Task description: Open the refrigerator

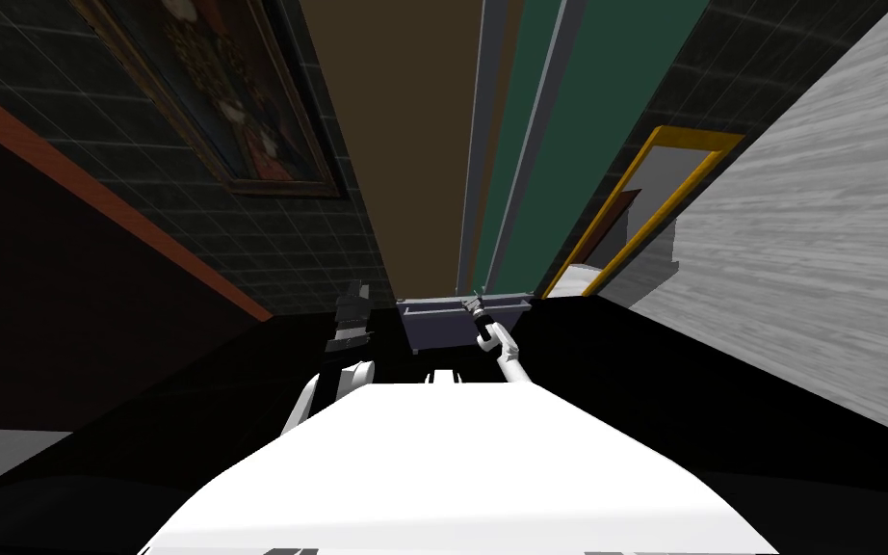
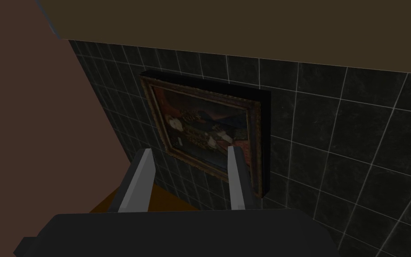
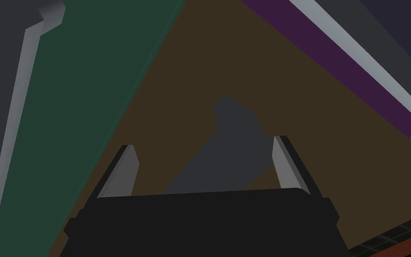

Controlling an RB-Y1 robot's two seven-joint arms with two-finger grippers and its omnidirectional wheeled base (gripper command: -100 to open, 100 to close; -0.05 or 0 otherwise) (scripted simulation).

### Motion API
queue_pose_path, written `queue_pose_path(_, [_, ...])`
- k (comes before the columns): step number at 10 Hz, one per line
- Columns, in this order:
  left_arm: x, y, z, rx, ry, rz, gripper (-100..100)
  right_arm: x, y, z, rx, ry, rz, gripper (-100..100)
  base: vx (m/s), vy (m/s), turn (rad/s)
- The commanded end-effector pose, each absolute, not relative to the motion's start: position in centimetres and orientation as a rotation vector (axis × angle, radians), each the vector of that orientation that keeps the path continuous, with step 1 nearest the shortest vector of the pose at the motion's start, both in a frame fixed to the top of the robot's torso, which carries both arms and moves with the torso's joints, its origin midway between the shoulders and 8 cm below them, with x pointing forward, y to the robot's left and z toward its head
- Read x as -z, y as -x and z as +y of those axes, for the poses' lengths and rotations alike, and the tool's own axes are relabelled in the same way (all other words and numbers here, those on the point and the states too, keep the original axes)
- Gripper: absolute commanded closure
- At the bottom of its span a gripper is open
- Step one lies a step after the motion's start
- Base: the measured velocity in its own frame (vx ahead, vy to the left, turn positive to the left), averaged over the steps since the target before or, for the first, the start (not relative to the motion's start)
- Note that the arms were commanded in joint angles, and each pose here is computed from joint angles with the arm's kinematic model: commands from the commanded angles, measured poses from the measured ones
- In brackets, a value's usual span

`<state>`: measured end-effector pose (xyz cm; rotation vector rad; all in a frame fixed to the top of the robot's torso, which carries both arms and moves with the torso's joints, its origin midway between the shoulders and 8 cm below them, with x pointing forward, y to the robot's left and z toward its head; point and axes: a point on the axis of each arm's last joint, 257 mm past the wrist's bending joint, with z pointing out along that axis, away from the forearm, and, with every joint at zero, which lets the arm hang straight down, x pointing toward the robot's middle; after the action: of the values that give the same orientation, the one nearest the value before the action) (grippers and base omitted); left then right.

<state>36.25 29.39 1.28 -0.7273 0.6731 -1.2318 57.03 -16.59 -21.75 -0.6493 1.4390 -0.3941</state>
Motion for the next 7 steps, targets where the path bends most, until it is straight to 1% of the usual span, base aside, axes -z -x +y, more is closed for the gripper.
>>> queue_pose_path(1, [-1.3, -36.2, 29.4, 1.232, 0.727, 0.673, 0, 22.5, -57.9, -15.6, 0.473, 0.729, 1.44, -100, -0.002, -0.007, -0.005])
queue_pose_path(5, [-1.3, -36.2, 29.4, 1.232, 0.727, 0.673, 0, 23.1, -58.6, -13.7, 0.533, 0.798, 1.437, -100, -0.001, -0.005, -0.003])
queue_pose_path(7, [-1.3, -36.2, 29.4, 1.232, 0.727, 0.673, 0, 23.1, -58.5, -14.0, 0.529, 0.791, 1.438, -100, 0.0, 0.0, 0.0])
